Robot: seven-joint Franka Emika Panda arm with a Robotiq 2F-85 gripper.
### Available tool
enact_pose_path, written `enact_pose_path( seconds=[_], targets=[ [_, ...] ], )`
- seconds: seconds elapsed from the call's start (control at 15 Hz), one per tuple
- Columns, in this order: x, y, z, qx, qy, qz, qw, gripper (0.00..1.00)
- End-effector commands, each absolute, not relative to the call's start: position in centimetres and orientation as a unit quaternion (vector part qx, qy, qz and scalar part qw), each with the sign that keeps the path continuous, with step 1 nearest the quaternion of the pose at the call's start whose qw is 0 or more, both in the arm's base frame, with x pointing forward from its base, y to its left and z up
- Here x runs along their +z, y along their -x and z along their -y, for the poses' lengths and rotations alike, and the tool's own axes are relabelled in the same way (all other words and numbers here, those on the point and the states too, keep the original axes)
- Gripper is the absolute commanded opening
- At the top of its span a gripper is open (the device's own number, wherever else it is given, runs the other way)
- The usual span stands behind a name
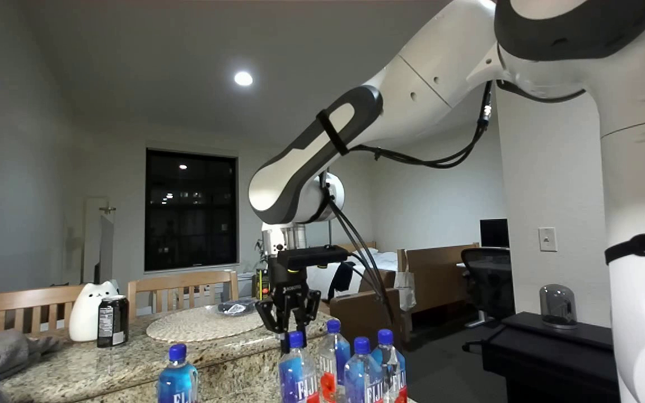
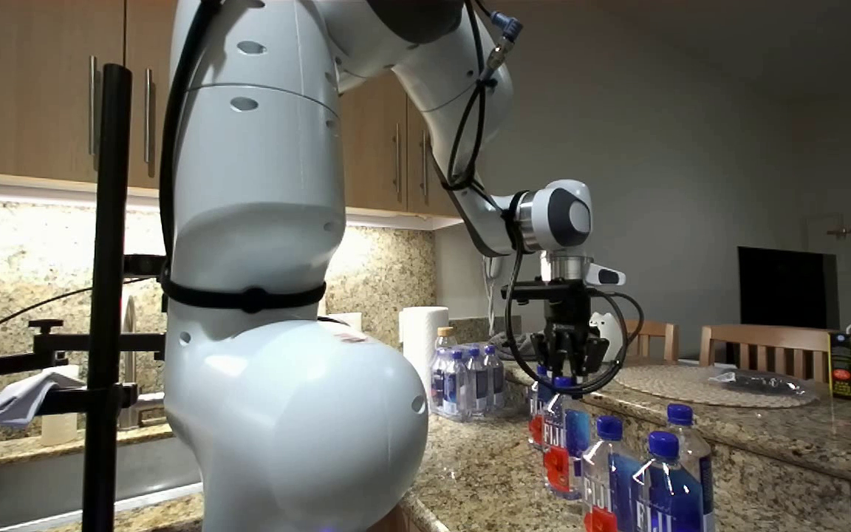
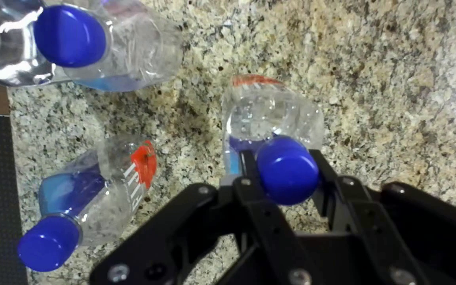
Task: Line up the empty water bottles
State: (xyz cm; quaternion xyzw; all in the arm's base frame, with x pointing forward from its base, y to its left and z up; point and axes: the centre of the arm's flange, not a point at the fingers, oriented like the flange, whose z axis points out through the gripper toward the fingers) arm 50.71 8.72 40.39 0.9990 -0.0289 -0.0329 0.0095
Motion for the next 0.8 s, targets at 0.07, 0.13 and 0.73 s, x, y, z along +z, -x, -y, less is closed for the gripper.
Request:
enact_pose_path(
  seconds=[0.07,0.13,0.73],
  targets=[
    [39.5,-49.2,-7.2,-0.051,-0.998,0.038,0.011,0.13],
    [39.3,-49.0,-6.8,-0.053,-0.998,0.041,0.012,0.13],
    [39.0,-48.3,-6.5,-0.063,-0.997,0.037,0.013,0.13]
  ],
)
